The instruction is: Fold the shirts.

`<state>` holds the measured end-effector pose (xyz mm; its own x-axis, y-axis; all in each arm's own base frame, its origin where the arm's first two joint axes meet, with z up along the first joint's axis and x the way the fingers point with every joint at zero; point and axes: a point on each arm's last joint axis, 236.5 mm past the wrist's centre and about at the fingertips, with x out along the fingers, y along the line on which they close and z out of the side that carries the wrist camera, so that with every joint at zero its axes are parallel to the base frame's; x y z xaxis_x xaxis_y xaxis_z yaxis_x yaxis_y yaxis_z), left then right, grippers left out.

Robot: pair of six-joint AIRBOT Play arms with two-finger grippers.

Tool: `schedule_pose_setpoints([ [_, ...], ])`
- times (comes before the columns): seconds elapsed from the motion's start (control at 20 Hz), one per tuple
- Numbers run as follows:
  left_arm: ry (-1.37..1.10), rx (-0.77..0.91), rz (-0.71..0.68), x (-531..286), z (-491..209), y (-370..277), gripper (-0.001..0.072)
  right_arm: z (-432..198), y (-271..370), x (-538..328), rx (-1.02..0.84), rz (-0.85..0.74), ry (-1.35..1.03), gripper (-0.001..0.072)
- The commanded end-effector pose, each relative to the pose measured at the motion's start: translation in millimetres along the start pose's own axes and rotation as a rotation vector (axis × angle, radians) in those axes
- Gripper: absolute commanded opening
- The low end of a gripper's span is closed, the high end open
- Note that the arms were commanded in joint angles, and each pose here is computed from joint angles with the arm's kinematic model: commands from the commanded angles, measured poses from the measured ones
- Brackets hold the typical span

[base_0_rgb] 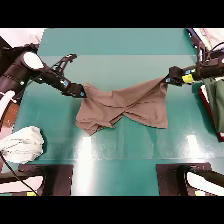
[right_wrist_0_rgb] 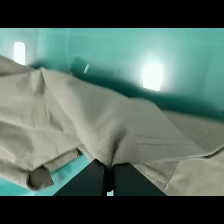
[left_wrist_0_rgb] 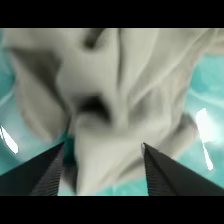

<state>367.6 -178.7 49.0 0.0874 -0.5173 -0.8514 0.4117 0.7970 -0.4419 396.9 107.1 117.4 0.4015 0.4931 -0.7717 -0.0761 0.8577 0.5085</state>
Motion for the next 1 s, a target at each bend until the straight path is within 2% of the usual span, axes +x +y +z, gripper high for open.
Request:
schedule_pose_setpoints([
  [0.0,0.093,0.008,-0.018,-13.7,-29.1,5.6,0.0573,21.7,-1.3,-22.3,-0.014,-0.017,-0.078,0.0019],
  [0.25,0.183,-0.109,-0.055,35.3,-80.6,18.0,0.0575,26.0,-14.6,-46.8,0.014,-0.039,-0.124,0.0019],
  [0.4,0.156,-0.130,-0.197,61.8,-93.5,-3.0,0.0574,23.5,-18.6,-49.1,0.023,-0.043,-0.115,0.0019],
  [0.85,0.016,-0.224,-0.112,89.5,-80.3,27.1,0.0572,21.9,-14.8,-47.3,0.015,-0.038,-0.108,0.0019],
  [0.9,0.010,-0.231,-0.122,89.3,-78.5,24.9,0.0530,21.9,-14.7,-47.4,0.015,-0.038,-0.108,0.0020],
  [0.95,0.009,-0.236,-0.136,88.9,-77.8,21.8,0.0392,21.9,-14.8,-47.3,0.015,-0.038,-0.108,0.0019],
])
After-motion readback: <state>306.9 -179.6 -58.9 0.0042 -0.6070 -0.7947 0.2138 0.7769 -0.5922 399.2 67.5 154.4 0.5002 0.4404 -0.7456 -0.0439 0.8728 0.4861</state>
